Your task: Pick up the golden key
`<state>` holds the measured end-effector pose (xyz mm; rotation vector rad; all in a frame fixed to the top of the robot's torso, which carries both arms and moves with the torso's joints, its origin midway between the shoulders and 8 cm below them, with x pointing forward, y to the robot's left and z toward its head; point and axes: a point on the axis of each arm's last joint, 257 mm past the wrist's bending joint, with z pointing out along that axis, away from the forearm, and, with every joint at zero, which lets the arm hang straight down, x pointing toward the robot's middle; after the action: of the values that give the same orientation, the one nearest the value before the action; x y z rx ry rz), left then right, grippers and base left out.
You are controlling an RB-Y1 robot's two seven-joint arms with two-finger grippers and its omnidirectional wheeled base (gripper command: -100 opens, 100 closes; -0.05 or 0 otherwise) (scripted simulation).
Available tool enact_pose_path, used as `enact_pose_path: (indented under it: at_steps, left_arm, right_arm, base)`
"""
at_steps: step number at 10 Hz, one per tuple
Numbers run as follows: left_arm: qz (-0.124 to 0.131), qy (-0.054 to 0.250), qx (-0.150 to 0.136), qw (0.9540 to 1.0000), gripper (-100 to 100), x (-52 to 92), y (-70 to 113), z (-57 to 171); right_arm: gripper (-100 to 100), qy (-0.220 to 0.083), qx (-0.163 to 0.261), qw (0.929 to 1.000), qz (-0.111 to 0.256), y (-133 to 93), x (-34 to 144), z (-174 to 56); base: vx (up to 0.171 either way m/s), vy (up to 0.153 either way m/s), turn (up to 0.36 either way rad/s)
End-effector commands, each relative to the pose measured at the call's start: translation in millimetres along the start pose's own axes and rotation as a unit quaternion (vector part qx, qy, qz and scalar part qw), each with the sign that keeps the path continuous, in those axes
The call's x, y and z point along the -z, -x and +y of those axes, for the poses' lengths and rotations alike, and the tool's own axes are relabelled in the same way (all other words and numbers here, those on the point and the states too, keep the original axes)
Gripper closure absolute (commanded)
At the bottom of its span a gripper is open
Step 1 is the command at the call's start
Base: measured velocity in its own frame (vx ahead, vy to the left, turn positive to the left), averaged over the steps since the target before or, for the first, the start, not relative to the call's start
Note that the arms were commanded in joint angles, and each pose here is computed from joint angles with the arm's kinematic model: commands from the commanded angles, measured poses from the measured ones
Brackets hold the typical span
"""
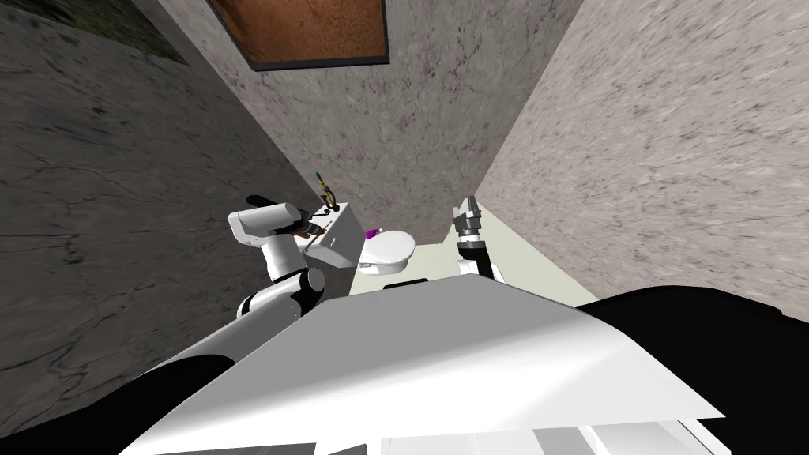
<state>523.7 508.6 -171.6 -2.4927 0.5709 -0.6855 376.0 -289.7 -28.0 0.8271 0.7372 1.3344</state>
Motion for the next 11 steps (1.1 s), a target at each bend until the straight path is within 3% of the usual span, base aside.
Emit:
enact_pose_path:
  at_steps: [1,2,6,10,11]
  left_arm:
    - [-0.021,0.023,0.010,0.9995,-100,-2.3,9.7,10]
    - [-0.039,0.039,0.025,0.9982,-100,-4.5,17.2,14]
    - [-0.078,0.075,0.038,0.9934,-100,-3.0,35.0,30]
    - [-0.127,0.113,0.061,0.9835,-100,0.4,56.9,45]
    - [-0.147,0.125,0.071,0.9787,-100,2.4,65.7,49]
  right_arm:
    - [0,0.000,0.000,1.0000,0.000,0,0.0,0]
    - [0,0.000,0.000,1.0000,0.000,0,0.0,0]
    - [0,0.000,0.000,1.0000,0.000,0,0.0,0]
    - [0,0.000,0.000,1.0000,0.000,0,0.0,0]
    - [0,0.000,0.000,1.0000,0.000,0,0.0,0]
  base:
    - [0.059,0.031,-0.034]
    - [0.074,0.042,-0.046]
    - [0.051,0.024,-0.019]
    - [0.057,0.034,-0.024]
    - [0.042,0.046,-0.018]
